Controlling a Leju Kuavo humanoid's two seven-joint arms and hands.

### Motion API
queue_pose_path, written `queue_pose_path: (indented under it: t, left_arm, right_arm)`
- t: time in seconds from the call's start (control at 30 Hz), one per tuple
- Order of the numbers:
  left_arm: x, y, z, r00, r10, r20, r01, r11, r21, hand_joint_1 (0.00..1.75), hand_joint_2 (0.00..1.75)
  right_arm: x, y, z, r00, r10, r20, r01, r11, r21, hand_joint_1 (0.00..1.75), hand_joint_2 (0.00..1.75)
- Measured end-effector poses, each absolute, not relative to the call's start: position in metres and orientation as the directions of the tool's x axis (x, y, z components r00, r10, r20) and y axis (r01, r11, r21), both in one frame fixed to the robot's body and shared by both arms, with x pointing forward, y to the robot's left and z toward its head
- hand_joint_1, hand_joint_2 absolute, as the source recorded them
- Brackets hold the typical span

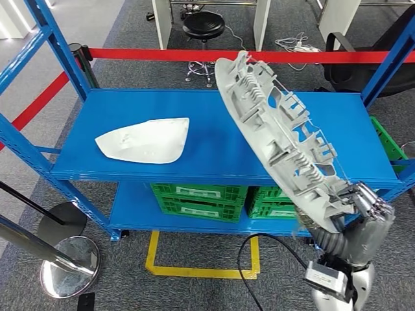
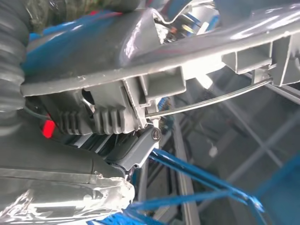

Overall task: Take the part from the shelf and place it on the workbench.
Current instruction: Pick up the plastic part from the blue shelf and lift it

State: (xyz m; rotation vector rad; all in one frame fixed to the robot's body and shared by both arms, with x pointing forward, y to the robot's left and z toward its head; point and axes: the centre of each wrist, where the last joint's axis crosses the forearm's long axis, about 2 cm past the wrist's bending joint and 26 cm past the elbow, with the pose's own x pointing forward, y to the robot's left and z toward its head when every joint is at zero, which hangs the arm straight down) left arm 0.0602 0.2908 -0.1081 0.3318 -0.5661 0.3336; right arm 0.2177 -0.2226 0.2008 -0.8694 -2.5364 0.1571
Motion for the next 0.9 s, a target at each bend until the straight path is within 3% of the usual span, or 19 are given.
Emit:
queue_pose_path:
  t: [0.33, 0.7, 0.83, 0.9]
  left_arm:
    - [0.06, 0.291, -0.108, 0.798, 0.207, 0.567, -0.385, 0.897, 0.215, 0.0, 0.0]
    - [0.062, 0.29, -0.108, 0.783, 0.164, 0.6, -0.349, 0.915, 0.205, 0.0, 0.0]
    - [0.062, 0.29, -0.108, 0.772, 0.143, 0.619, -0.326, 0.926, 0.193, 0.0, 1.75]
    - [0.063, 0.29, -0.108, 0.761, 0.132, 0.635, -0.313, 0.933, 0.18, 0.0, 1.75]
  right_arm:
    - [0.202, -0.205, 0.216, -0.692, 0.687, 0.221, 0.646, 0.726, -0.235, 1.75, 1.75]
    - [0.216, -0.169, 0.187, -0.657, 0.667, 0.352, 0.55, 0.743, -0.382, 1.75, 1.75]
    - [0.217, -0.162, 0.181, -0.666, 0.659, 0.349, 0.522, 0.747, -0.412, 1.75, 1.75]
    - [0.217, -0.159, 0.18, -0.67, 0.661, 0.337, 0.518, 0.742, -0.425, 1.75, 1.75]
